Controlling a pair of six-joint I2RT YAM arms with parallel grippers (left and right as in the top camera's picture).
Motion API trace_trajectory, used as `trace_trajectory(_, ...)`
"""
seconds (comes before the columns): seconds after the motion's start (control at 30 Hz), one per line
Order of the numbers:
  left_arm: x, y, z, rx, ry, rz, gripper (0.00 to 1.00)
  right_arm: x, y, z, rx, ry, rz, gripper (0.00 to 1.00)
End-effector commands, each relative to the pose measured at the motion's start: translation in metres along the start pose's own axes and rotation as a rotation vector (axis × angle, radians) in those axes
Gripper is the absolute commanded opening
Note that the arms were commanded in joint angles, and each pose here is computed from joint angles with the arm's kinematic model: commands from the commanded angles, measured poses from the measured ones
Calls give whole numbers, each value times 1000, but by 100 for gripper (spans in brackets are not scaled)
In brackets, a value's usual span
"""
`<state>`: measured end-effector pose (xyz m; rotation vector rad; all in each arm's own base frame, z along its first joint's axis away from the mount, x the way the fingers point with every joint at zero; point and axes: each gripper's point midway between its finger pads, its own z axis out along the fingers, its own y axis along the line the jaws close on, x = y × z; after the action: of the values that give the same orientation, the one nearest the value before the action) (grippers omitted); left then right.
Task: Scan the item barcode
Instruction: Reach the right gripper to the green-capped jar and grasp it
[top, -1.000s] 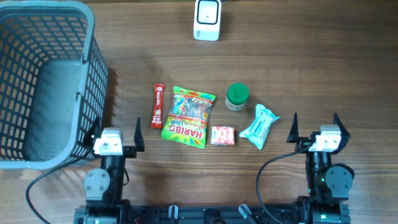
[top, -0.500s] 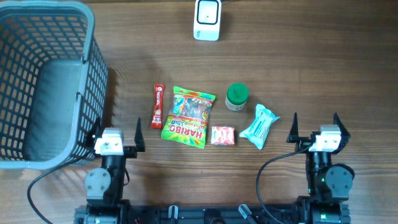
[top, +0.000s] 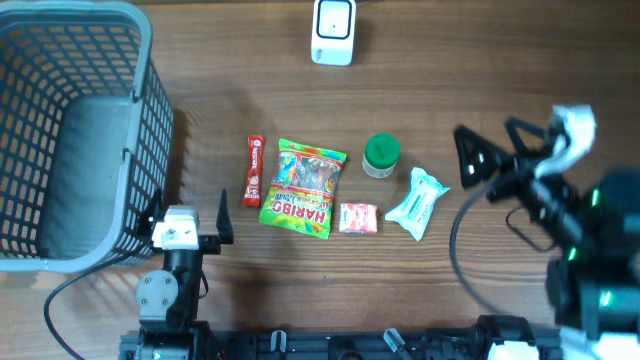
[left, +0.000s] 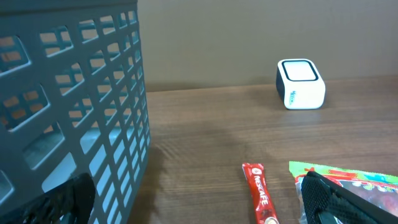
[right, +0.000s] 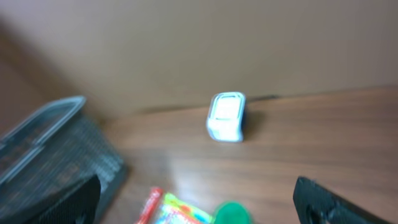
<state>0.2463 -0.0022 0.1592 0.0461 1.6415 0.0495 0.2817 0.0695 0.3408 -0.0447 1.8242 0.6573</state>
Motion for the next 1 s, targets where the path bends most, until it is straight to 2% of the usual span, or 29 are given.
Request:
trace_trajectory(0.0, 1, -1, 0, 3, -3, -10, 100, 4, 34, 23, -248, 192, 93, 100)
trace_trajectory(0.07, 1, -1, 0, 3, -3, -9, 100, 28, 27, 41, -295, 323, 245, 100)
trace_trajectory(0.1, 1, -1, 0, 3, -3, -9, 100, 30, 19, 53, -288, 336, 280, 100)
trace_trajectory(0.17, 1, -1, 0, 3, -3, -9, 100, 37, -4, 79, -238, 380, 481, 100)
trace_trajectory(0.2, 1, -1, 0, 3, -3, -9, 100, 37, -13, 89, -236, 374, 497, 100)
trace_trajectory(0.3, 1, -1, 0, 3, -3, -9, 100, 53, -23, 104, -138, 403, 459, 99)
trace_trajectory(0.43, 1, -1, 0, 3, -3, -9, 100, 77, -41, 106, 271, 478, 322, 99)
trace_trajectory(0.5, 1, -1, 0, 3, -3, -9, 100, 78, -31, 102, 395, 550, 241, 100)
trace_trajectory(0.57, 1, -1, 0, 3, -3, -9, 100, 88, -42, 95, 559, 662, 232, 100)
trace_trajectory(0.7, 1, -1, 0, 3, -3, -9, 100, 111, -51, 102, 592, 775, 229, 100)
trace_trajectory(0.8, 1, -1, 0, 3, -3, -9, 100, 108, -57, 109, 606, 747, 216, 100)
trace_trajectory(0.87, 1, -1, 0, 3, -3, -9, 100, 102, -44, 125, 497, 725, 172, 100)
trace_trajectory(0.97, 1, -1, 0, 3, -3, -9, 100, 122, -44, 131, 488, 795, 167, 99)
